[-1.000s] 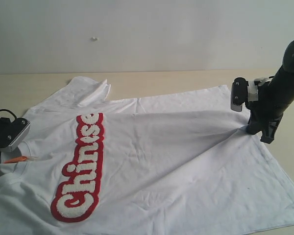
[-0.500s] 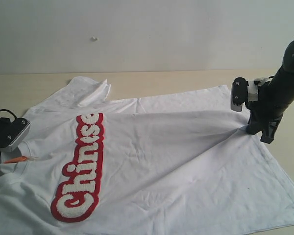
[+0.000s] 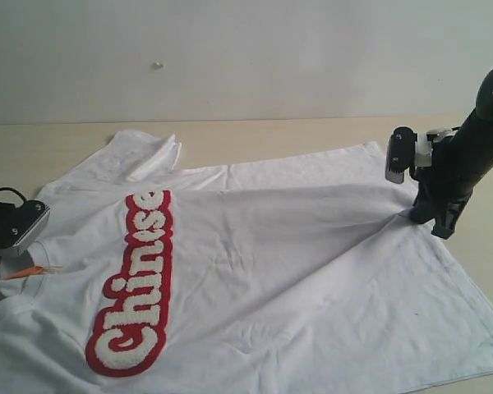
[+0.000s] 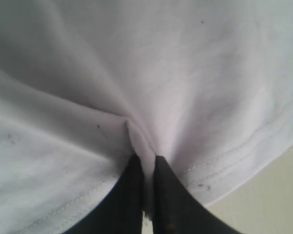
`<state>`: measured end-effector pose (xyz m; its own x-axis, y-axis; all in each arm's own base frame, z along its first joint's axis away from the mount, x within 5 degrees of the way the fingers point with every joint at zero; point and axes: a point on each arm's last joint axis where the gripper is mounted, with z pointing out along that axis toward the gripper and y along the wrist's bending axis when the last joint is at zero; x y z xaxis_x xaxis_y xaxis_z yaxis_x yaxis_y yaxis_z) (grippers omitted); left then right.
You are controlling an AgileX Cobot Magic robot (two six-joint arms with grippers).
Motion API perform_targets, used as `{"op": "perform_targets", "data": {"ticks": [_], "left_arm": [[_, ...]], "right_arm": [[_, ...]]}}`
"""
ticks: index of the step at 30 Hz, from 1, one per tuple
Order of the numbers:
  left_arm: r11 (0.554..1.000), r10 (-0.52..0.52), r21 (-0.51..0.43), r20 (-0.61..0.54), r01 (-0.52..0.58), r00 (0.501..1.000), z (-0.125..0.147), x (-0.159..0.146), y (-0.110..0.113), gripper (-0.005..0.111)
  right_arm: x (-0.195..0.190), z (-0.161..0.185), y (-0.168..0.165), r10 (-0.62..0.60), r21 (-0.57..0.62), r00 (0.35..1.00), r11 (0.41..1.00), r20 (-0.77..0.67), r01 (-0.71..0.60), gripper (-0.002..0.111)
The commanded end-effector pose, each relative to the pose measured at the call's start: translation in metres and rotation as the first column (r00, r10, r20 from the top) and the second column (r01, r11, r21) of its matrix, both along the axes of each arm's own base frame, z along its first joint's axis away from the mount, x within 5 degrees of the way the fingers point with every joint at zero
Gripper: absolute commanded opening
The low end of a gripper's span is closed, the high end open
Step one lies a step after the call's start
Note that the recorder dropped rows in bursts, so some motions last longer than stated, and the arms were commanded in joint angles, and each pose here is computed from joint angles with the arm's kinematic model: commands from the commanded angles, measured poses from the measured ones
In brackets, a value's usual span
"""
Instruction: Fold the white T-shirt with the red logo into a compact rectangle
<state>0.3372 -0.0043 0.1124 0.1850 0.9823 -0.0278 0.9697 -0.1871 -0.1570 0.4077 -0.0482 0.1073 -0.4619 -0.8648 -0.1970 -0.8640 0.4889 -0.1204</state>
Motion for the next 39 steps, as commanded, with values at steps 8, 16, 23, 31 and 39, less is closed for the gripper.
{"op": "perform_targets", "data": {"ticks": [8, 16, 23, 31, 39], "left_arm": [[0.965, 0.254, -0.074, 0.024, -0.251, 0.967, 0.001, 0.001, -0.008, 0.000], [0.955, 0.292, -0.149, 0.336, -0.255, 0.896, 0.057, 0.013, -0.007, 0.000], [0.899, 0.437, -0.310, 0.633, -0.308, 0.639, 0.135, 0.015, -0.005, 0.000], [0.743, 0.666, -0.551, 0.667, -0.379, 0.335, 0.208, -0.011, 0.006, 0.000], [0.643, 0.747, -0.637, 0.643, -0.426, 0.166, 0.253, -0.052, 0.036, 0.000]], "right_arm": [[-0.017, 0.003, 0.004, 0.033, 0.047, 0.987, 0.999, -0.156, -0.026, 0.000], [-0.024, 0.061, 0.004, 0.009, 0.027, 0.998, 1.000, -0.064, -0.007, 0.000], [-0.040, 0.136, 0.003, -0.017, -0.036, 0.992, 0.999, 0.126, 0.022, 0.000], [-0.071, 0.207, 0.007, -0.093, -0.019, 0.945, 0.994, 0.312, 0.105, 0.000], [-0.101, 0.255, 0.013, -0.150, 0.029, 0.882, 0.988, 0.448, 0.153, 0.000]]}}
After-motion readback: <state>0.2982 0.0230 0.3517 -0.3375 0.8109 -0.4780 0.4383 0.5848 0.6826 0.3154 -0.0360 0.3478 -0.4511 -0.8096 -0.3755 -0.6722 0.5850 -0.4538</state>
